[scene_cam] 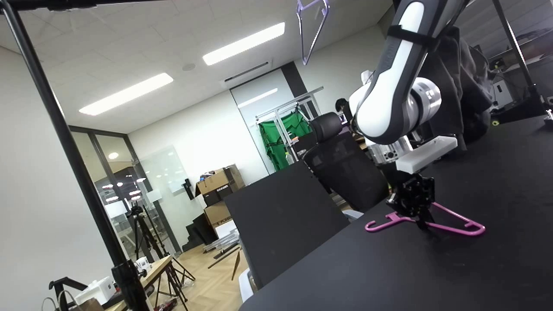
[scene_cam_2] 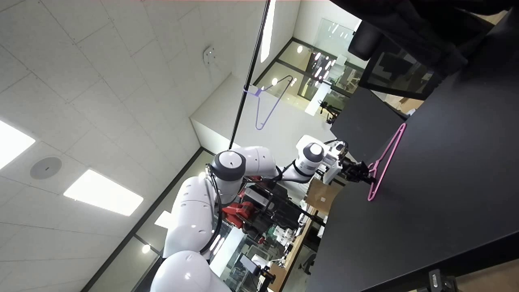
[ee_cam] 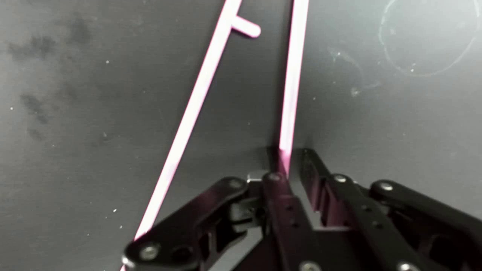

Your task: Pick up the hanger and hang it

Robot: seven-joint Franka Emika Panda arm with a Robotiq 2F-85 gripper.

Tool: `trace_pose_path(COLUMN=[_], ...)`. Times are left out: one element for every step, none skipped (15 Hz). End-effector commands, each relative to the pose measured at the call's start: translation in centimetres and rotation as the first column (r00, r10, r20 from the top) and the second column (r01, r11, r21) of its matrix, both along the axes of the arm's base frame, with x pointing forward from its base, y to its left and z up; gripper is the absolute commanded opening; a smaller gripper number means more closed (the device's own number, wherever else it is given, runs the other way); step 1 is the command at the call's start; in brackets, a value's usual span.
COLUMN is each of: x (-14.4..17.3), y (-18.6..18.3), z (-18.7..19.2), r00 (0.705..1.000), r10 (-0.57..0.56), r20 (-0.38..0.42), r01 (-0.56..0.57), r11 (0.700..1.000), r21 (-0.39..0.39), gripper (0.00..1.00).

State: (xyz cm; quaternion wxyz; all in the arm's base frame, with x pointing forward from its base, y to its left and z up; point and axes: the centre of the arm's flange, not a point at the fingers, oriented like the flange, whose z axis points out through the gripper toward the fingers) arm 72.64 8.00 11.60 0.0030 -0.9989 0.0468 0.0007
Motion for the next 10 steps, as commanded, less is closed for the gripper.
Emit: trace_pose_path(x=[1.5, 1.5, 1.6, 1.6, 1.6, 1.6, 1.5, 1.4, 1.2, 1.1], y=[-0.1, -0.1, -0.2, -0.2, -0.3, -0.4, -0.5, -0.6, -0.8, -1.1], z=[0.4, 0.7, 1.2, 1.7, 2.6, 3.5, 4.6, 5.5, 6.8, 7.9], r00=[1.000, 1.000, 0.999, 1.000, 0.999, 0.999, 0.999, 0.999, 0.998, 0.998], r10=[-0.015, -0.015, -0.011, -0.006, 0.002, 0.013, 0.028, 0.042, 0.058, 0.069], r20=[-0.021, -0.025, -0.030, -0.031, -0.033, -0.031, -0.027, -0.020, -0.009, 0.003], r01=[0.016, 0.015, 0.012, 0.007, -0.001, -0.012, -0.026, -0.041, -0.057, -0.069], r11=[1.000, 1.000, 1.000, 1.000, 0.999, 0.999, 0.997, 0.995, 0.992, 0.989], r21=[0.020, 0.022, 0.024, 0.028, 0.039, 0.053, 0.071, 0.091, 0.110, 0.130], gripper=[0.00, 0.00, 0.01, 0.02, 0.02, 0.02, 0.02, 0.02, 0.02, 0.02])
